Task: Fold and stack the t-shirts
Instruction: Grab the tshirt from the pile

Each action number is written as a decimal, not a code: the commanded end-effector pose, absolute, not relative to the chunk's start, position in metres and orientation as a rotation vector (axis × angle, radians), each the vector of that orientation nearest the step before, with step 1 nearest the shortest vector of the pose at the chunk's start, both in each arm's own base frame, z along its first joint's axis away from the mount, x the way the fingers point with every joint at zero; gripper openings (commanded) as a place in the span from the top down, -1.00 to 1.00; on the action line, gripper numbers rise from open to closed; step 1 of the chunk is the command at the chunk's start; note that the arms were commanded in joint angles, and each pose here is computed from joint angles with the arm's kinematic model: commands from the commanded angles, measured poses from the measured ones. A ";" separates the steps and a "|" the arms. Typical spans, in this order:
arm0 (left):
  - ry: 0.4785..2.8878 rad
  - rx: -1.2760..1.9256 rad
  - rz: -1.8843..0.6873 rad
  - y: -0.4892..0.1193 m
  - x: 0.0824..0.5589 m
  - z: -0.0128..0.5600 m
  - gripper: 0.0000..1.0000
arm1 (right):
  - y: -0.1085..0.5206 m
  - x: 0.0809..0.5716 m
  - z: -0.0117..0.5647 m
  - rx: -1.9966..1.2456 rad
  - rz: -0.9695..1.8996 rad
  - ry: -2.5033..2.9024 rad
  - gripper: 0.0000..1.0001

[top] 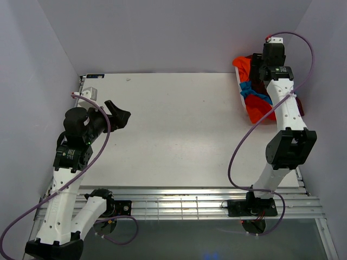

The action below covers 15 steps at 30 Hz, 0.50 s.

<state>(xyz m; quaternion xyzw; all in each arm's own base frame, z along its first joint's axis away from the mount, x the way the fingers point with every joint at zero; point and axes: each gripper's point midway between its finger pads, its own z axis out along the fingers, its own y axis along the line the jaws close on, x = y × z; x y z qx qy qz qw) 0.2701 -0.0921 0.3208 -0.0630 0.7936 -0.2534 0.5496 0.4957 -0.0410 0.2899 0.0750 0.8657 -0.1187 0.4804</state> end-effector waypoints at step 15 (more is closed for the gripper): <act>1.910 -0.158 -0.536 -0.083 0.268 0.310 -0.74 | -0.088 0.514 0.238 0.278 -0.518 2.178 -0.46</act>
